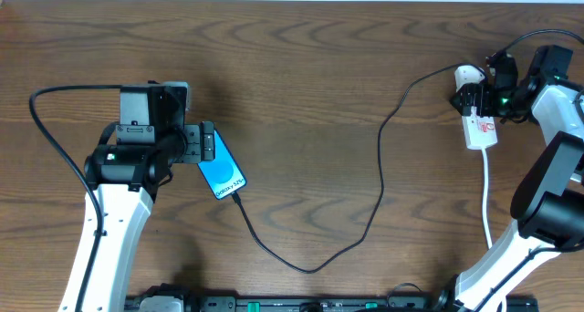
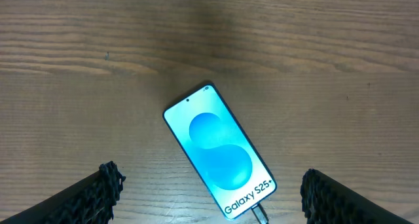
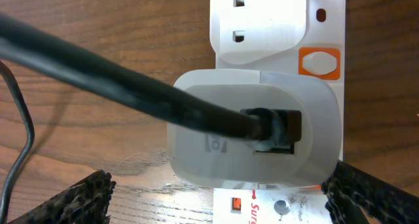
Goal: Plug charger to phone and switch on socket
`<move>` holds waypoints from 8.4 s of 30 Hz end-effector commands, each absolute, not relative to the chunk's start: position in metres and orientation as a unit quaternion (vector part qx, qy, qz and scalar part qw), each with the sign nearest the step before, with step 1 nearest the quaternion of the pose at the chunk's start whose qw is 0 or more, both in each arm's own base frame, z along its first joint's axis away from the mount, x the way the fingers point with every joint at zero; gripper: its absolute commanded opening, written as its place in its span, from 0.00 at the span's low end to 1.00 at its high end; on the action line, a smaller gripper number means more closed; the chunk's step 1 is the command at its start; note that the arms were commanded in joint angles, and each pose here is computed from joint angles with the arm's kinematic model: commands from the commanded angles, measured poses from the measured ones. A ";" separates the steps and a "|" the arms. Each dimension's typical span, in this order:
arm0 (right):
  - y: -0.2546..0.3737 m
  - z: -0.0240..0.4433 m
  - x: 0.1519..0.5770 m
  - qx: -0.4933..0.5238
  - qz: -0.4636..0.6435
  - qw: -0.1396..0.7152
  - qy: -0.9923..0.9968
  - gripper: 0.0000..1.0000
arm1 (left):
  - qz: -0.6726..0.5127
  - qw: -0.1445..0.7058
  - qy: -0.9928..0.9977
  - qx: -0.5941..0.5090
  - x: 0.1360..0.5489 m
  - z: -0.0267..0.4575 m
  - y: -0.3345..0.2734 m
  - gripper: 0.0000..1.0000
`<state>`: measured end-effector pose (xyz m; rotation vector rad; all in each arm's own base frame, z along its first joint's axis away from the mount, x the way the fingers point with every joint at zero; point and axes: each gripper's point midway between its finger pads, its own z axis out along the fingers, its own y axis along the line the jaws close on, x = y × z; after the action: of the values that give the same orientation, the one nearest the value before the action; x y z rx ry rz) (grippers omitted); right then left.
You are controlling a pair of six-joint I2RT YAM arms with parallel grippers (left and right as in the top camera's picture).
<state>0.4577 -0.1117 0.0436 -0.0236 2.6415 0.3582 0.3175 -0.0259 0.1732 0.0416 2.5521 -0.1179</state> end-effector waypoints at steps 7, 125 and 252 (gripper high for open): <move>-0.100 0.039 0.459 -0.016 0.159 0.235 0.959 0.99 | -0.036 0.293 0.955 0.022 0.317 0.175 -0.025 0.90; -0.093 0.043 0.460 0.030 0.207 0.207 0.956 0.99 | -0.036 0.293 0.955 0.022 0.317 0.175 -0.025 0.89; -0.033 0.032 0.446 0.027 0.307 0.179 0.934 0.99 | -0.036 0.293 0.955 0.022 0.317 0.175 -0.025 0.90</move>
<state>0.4603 -0.1042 0.0420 0.1182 2.6528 0.4851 0.3175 -0.0259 0.1732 0.0411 2.5521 -0.1181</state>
